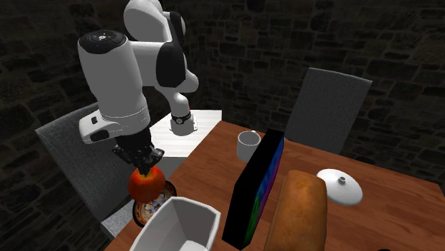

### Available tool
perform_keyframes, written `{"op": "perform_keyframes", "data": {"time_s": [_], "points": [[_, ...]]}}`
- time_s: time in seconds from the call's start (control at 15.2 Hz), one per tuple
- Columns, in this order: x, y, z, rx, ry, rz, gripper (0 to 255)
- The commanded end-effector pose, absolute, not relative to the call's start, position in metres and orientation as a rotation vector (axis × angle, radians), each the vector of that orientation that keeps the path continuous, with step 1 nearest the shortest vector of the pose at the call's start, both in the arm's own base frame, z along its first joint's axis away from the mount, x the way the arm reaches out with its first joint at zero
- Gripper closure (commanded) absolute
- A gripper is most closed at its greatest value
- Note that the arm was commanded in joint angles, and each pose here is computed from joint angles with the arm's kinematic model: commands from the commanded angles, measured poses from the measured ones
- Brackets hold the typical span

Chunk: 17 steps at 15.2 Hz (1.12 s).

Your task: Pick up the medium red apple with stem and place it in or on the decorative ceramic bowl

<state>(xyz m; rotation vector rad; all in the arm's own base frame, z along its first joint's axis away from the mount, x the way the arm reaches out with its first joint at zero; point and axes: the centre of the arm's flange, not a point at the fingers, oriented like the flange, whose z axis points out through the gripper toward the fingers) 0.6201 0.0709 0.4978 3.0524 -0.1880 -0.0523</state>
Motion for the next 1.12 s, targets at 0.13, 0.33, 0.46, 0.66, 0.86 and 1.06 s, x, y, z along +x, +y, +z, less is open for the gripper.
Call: {"op": "perform_keyframes", "data": {"time_s": [0.13, 0.33, 0.46, 0.66, 0.86, 1.06], "points": [[0.62, 0.07, 0.478, 3.053, -0.188, -0.051, 255], [0.62, 0.07, 0.462, 3.053, -0.188, -0.051, 255], [0.62, 0.07, 0.452, 3.053, -0.188, -0.051, 255], [0.62, 0.07, 0.447, 3.053, -0.188, -0.051, 255], [0.62, 0.07, 0.447, 3.053, -0.188, -0.051, 255], [0.62, 0.07, 0.447, 3.053, -0.188, -0.051, 255]]}}
